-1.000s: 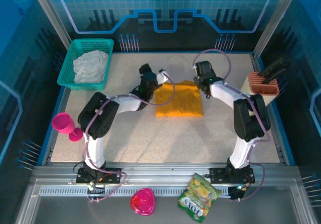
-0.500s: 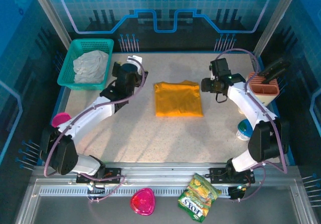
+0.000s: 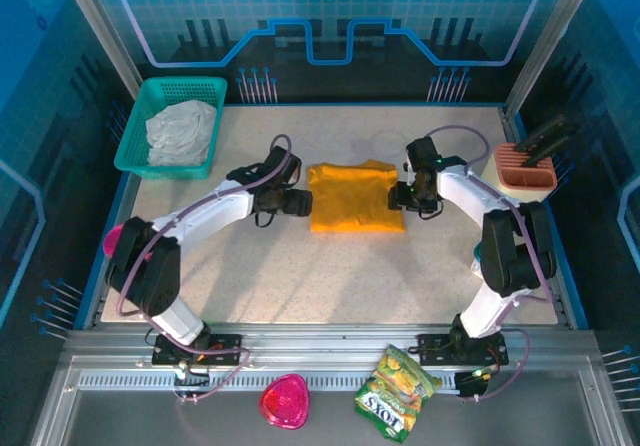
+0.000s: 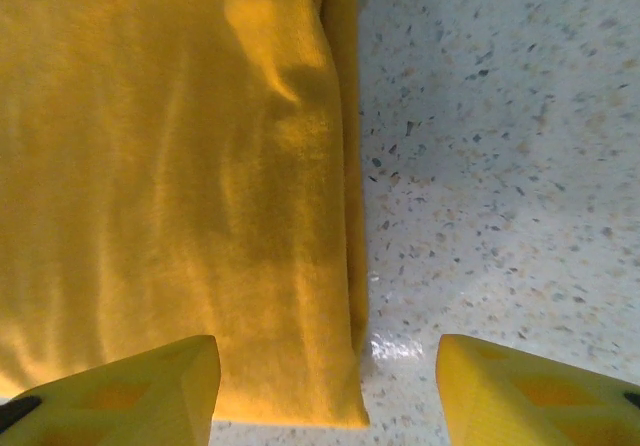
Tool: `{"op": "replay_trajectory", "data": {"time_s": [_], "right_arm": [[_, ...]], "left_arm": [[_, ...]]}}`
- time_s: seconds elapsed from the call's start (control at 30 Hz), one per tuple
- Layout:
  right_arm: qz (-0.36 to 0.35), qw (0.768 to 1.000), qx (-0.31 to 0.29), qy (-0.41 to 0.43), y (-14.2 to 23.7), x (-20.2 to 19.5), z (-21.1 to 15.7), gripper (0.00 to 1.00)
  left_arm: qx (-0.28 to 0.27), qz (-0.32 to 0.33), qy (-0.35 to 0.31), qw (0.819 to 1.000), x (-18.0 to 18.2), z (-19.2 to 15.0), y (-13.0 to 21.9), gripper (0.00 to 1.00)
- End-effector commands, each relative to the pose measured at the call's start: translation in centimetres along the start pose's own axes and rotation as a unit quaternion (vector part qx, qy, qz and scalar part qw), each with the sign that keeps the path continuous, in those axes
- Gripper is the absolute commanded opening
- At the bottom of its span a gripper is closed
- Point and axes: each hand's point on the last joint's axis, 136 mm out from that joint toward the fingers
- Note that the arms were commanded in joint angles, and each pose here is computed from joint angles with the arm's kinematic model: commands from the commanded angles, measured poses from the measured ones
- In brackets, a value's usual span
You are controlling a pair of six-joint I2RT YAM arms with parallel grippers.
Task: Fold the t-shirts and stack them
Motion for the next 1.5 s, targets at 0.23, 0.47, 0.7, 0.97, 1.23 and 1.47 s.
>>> {"op": "replay_trajectory", "data": {"time_s": [0.23, 0.47, 0.7, 0.97, 1.23, 1.47], "right_arm": [[0.011, 1.0, 0.028, -0.01, -3.9, 0.8, -0.4, 0.57], [0.014, 0.999, 0.037, -0.006, -4.9, 1.6, -0.7, 0.53], [-0.004, 0.999, 0.039, 0.002, -5.5, 2.0, -1.3, 0.48], [0.005, 0.999, 0.046, 0.013, -5.8, 3.6, -1.0, 0.29], [0.014, 0.997, 0.065, 0.036, -6.8, 5.6, -0.5, 0.0], [0.009, 0.997, 0.053, 0.056, -6.6, 6.7, 2.5, 0.0]], "left_arm": [[0.049, -0.016, 0.021, 0.998, -3.4, -1.1, -5.7, 0.74], [0.055, -0.015, 0.031, 0.998, -3.7, -1.5, -8.1, 0.65], [0.078, -0.003, 0.023, 0.997, -3.2, -2.7, -10.1, 0.61], [0.089, 0.012, 0.009, 0.996, -2.8, -3.0, -10.7, 0.26], [0.09, 0.027, 0.005, 0.996, -1.7, -2.4, -11.0, 0.0], [0.078, 0.036, 0.012, 0.996, 0.4, 0.6, -11.4, 0.0]]}}
Point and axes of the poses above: each hand's point on the last joint's axis, 136 mm out from that joint toward the fingers, its own y axis back along the fingers, its own x axis along the line the jaws close on, z = x × y, and after that the axes turned 5 degrees about -y, right-handed
